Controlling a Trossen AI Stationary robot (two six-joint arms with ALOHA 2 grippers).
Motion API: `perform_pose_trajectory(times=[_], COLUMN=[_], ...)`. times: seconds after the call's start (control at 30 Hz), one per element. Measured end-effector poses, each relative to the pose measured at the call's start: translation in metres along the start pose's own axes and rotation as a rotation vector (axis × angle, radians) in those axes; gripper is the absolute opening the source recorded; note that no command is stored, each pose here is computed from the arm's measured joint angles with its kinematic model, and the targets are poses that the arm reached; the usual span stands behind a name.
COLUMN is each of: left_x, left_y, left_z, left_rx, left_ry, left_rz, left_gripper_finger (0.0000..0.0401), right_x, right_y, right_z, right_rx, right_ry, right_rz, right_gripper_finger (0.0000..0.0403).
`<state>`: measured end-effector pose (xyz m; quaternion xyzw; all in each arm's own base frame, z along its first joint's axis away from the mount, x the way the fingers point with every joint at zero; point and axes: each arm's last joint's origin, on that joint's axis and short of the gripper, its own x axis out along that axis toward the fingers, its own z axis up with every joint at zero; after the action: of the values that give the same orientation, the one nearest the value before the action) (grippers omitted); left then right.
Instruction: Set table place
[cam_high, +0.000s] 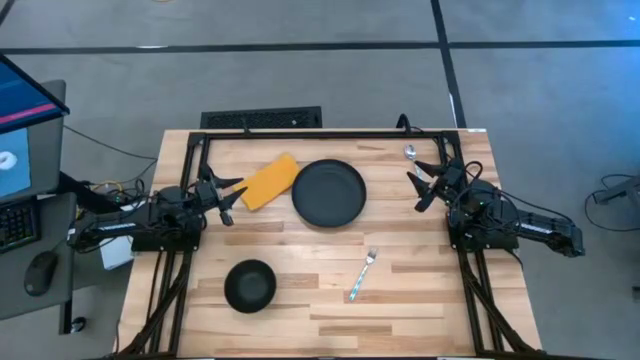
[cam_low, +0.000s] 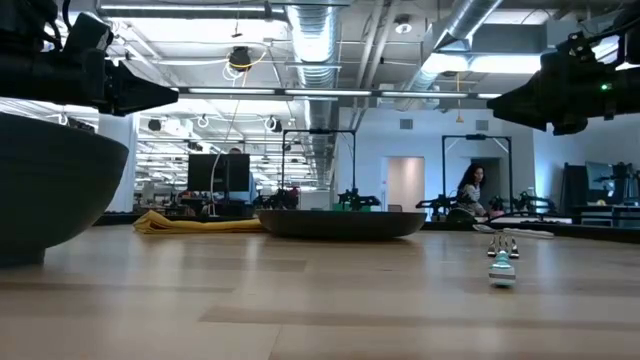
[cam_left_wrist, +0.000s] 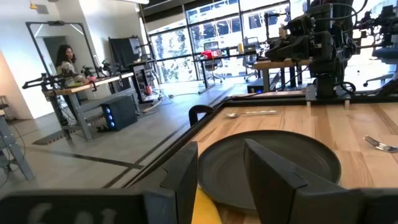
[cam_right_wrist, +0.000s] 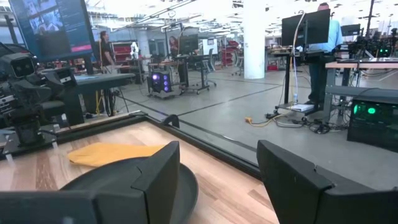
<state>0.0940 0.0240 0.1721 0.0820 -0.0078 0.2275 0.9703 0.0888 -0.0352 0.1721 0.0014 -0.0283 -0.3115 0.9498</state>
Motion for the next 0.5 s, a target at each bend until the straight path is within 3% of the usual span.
perform_pose_trajectory(times=[0.37,0.5], left_x=[0.0,0.0], left_y=[0.0001,0.0001], left_z=[0.0003,0.0003], left_rx=[-0.004,-0.063], left_ry=[-0.003,-0.004], left_rz=[0.001,0.0], left_gripper_finger=[0.0121,0.0121], right_x=[0.0,0.0], right_y=[0.0,0.0], right_z=[-0.0001,0.0], right_rx=[0.0,0.0], right_ry=[0.0,0.0], right_rz=[0.0,0.0], right_gripper_finger=[0.024,0.024])
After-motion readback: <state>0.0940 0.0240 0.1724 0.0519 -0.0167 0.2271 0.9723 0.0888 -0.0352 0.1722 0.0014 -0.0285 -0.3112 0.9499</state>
